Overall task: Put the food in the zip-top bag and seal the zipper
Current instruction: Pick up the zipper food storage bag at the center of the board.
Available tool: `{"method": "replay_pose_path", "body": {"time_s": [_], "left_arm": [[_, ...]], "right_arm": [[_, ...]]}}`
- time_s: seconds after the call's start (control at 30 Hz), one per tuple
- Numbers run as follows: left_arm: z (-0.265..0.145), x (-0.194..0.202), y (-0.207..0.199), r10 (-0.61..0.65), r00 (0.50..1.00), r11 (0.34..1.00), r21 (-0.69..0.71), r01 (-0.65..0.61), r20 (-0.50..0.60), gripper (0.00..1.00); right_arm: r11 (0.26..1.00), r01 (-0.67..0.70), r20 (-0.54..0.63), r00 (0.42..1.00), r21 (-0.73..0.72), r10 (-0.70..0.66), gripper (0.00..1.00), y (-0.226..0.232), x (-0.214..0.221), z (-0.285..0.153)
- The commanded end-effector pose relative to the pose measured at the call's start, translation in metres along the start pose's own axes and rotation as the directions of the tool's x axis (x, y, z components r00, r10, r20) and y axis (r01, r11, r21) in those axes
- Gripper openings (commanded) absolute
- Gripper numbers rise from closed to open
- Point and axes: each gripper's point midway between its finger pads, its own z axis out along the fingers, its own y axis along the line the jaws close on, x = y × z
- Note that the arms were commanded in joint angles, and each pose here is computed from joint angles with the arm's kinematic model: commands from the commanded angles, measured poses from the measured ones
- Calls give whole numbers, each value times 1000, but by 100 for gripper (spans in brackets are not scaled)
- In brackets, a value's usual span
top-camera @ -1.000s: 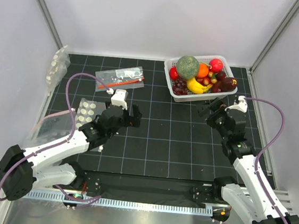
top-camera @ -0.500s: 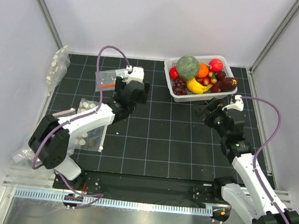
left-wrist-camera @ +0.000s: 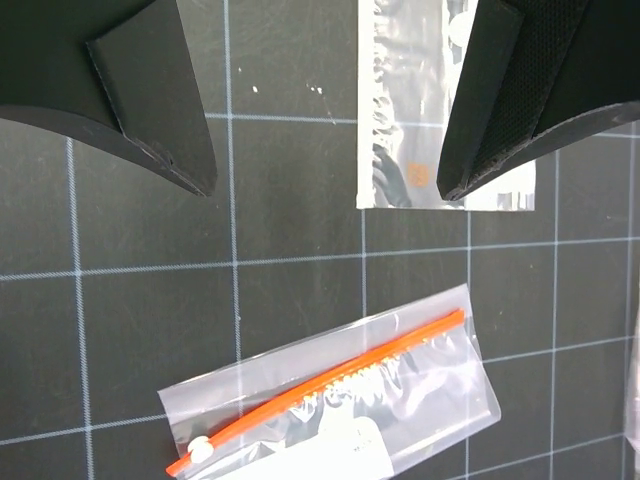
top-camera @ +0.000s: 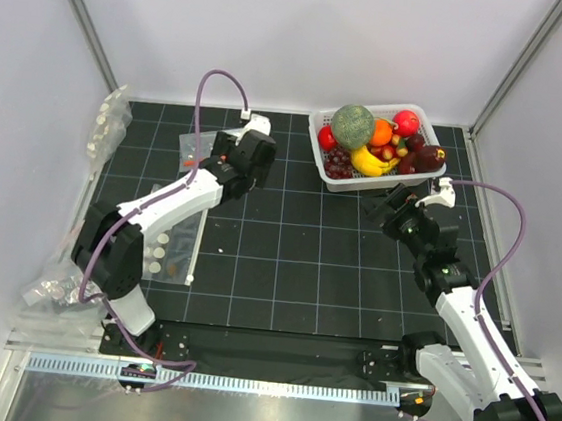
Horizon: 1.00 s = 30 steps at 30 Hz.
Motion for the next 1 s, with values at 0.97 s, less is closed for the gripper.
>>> {"method": "replay_pose_path", "body": {"time_s": [0.97], "left_arm": [[216, -29, -69, 481, 877, 877, -40, -480, 25, 87]], "right_arm": [[996, 8, 26, 1000, -87, -6, 99, 21, -11, -7]]}}
